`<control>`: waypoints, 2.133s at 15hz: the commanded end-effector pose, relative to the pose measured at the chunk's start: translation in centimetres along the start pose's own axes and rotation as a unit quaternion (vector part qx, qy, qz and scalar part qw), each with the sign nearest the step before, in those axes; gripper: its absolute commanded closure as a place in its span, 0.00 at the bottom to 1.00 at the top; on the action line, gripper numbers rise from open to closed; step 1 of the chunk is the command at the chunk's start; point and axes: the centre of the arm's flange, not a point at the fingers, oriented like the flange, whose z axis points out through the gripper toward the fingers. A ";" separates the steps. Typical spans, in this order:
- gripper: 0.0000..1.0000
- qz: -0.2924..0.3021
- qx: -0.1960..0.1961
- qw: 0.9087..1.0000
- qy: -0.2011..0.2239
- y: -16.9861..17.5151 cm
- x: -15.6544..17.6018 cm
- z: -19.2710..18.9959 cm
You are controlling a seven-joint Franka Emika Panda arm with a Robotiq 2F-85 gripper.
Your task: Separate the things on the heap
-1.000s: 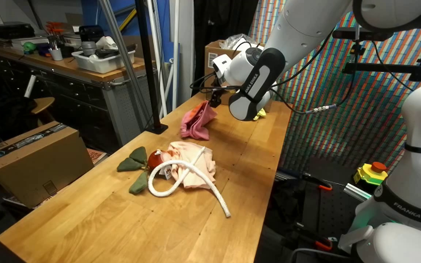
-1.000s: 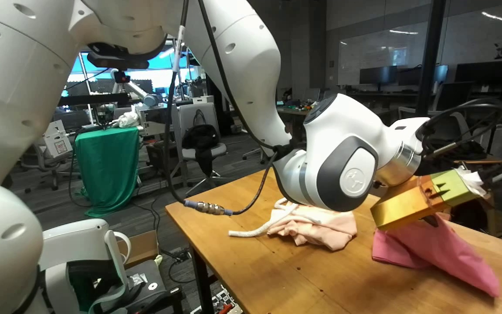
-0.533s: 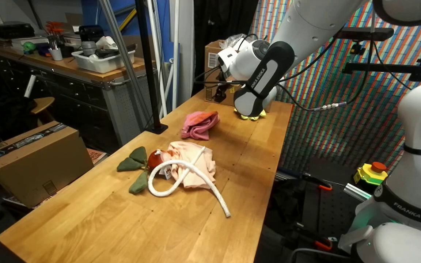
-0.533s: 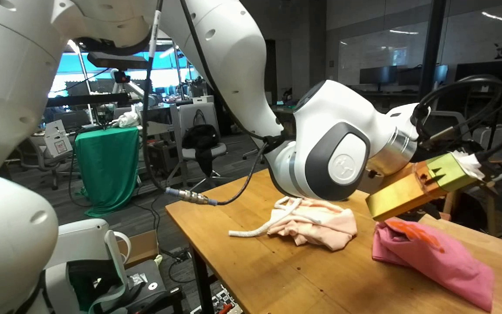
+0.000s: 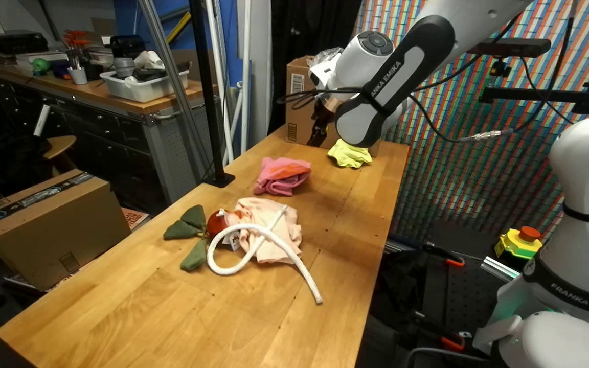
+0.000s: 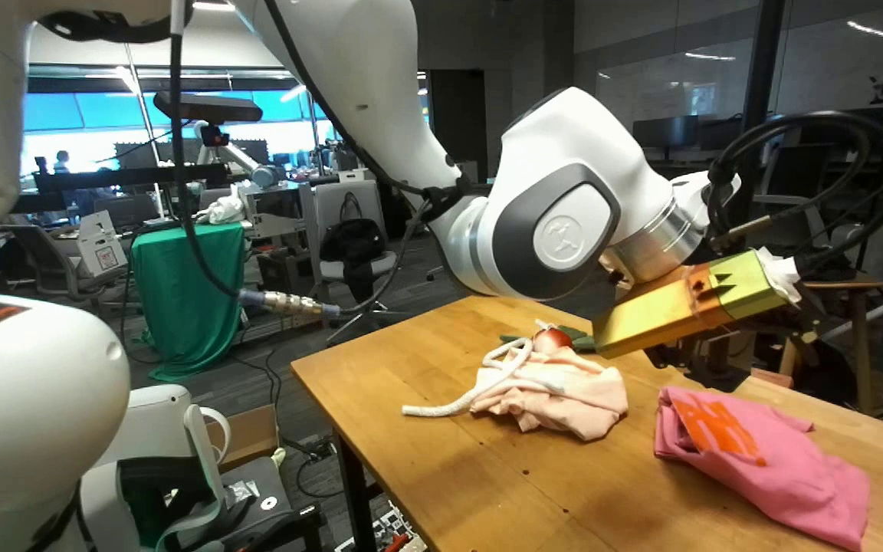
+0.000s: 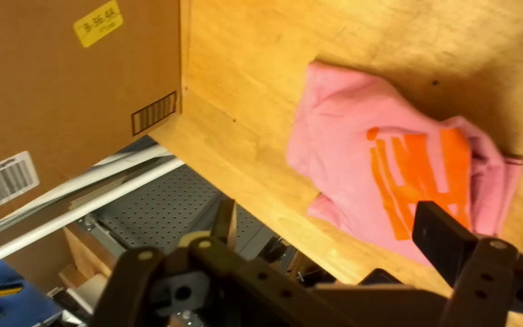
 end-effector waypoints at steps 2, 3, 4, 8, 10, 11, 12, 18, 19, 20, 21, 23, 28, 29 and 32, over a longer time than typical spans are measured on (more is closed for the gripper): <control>0.00 0.009 0.110 0.993 -0.028 -0.3 -0.5 -4.0; 0.00 0.014 0.126 0.991 -0.035 -0.5 -0.6 -4.2; 0.00 0.014 0.145 0.988 -0.041 -0.7 -0.7 -4.5; 0.00 0.011 0.206 0.976 -0.063 -2.2 -1.0 -5.2; 0.00 0.002 0.243 0.966 -0.083 -3.3 -1.1 -5.3; 0.00 -0.005 0.264 0.960 -0.094 -3.9 -1.2 -5.4; 0.00 -0.011 0.283 0.953 -0.105 -4.4 -1.3 -5.6; 0.00 -0.063 0.381 0.911 -0.146 -7.4 -1.8 -6.7; 0.00 -0.064 0.390 0.907 -0.148 -7.8 -1.8 -6.9; 0.00 -0.061 0.394 0.906 -0.145 -8.1 -1.9 -7.1; 0.00 -0.057 0.403 0.902 -0.143 -8.3 -2.0 -7.4; 0.00 -0.034 0.415 0.898 -0.142 -9.0 -2.0 -7.5; 0.00 0.017 0.444 0.886 -0.131 -10.6 -2.3 -7.1; 0.00 0.027 0.446 0.885 -0.129 -11.0 -2.3 -6.9; 0.00 0.053 0.448 0.884 -0.124 -12.1 -2.3 -6.4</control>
